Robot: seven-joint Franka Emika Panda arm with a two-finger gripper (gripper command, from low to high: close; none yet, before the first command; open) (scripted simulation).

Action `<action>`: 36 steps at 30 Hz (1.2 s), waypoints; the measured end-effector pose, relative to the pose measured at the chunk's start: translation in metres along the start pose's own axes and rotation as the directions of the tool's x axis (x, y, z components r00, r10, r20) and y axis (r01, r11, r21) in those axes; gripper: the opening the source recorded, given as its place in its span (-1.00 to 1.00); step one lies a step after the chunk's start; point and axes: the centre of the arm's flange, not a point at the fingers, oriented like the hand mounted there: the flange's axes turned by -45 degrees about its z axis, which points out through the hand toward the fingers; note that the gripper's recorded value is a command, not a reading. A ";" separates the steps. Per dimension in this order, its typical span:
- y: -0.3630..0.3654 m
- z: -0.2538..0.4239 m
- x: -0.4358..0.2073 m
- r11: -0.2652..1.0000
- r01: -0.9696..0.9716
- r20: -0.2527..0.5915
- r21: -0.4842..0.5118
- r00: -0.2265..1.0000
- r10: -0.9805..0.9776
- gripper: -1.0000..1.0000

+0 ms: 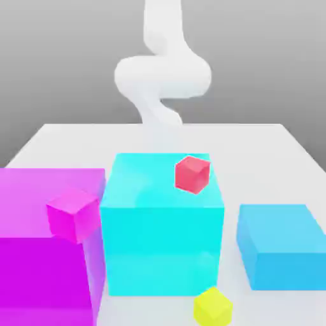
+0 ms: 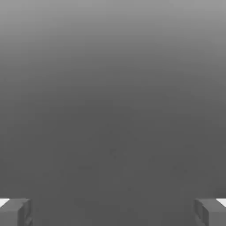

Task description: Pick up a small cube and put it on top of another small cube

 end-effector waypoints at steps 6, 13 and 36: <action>-0.063 -0.011 -0.018 0.954 0.290 0.008 0.075 0.957 -0.291 0.00; -0.133 -0.015 -0.048 0.795 0.588 -0.012 0.153 0.805 -0.593 0.00; -0.309 0.047 -0.192 -0.193 0.932 -0.230 0.307 -0.124 -0.965 0.00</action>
